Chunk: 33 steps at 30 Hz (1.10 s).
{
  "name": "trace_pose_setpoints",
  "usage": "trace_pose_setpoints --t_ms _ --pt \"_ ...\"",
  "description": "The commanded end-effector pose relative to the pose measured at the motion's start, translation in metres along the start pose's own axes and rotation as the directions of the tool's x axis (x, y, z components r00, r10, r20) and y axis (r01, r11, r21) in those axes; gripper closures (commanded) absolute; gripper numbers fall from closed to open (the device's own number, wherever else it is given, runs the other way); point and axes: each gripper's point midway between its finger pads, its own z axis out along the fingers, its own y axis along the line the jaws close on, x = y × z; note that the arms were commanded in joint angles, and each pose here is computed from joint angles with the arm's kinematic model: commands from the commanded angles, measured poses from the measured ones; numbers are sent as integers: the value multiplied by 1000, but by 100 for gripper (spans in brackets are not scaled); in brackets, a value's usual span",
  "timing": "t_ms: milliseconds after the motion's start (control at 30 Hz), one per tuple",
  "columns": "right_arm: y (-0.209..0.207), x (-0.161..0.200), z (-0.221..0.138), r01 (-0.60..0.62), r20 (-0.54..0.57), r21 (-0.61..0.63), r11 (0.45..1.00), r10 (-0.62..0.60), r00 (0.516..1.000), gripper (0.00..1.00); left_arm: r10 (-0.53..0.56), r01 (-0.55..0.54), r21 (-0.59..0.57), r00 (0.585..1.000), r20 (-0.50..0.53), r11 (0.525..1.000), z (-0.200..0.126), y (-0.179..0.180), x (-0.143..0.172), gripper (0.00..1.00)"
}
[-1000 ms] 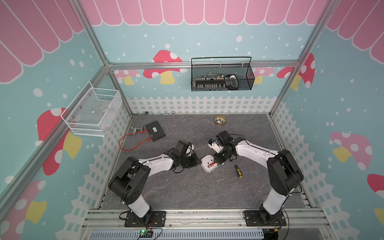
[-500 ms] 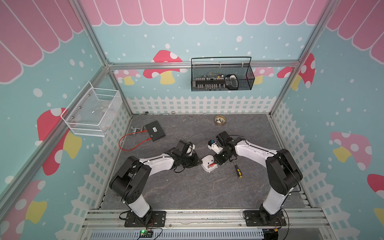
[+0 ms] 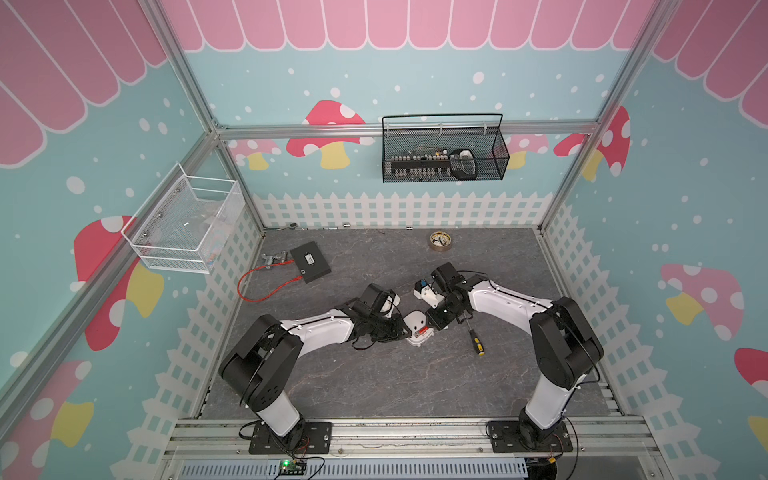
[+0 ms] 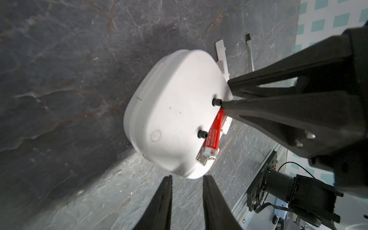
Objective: Remove the battery from the alarm
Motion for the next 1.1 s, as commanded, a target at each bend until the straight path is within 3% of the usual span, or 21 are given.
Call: trace_pose_setpoints --t_ms 0,367,533,633,833,1067 --pt "6 20 17 -17 -89 -24 1000 15 996 76 25 -25 -22 1000 14 999 -3 -2 -3 70" --pt "9 21 19 -18 -95 -32 999 15 995 77 66 -66 -26 998 -5 998 9 -13 -6 68" --pt "9 21 21 -16 -98 -31 999 13 995 77 125 -125 -89 992 0 988 2 -15 -12 53" --pt "8 20 22 -14 -99 -29 999 11 995 77 189 -189 -167 982 -12 968 -3 -13 -15 54" --pt "7 20 23 -13 -103 -23 1000 11 995 77 262 -275 -200 961 -88 941 2 -15 0 66" --pt "8 16 21 -12 -97 -24 1000 9 995 77 283 -303 -259 952 -115 917 8 -6 10 67"
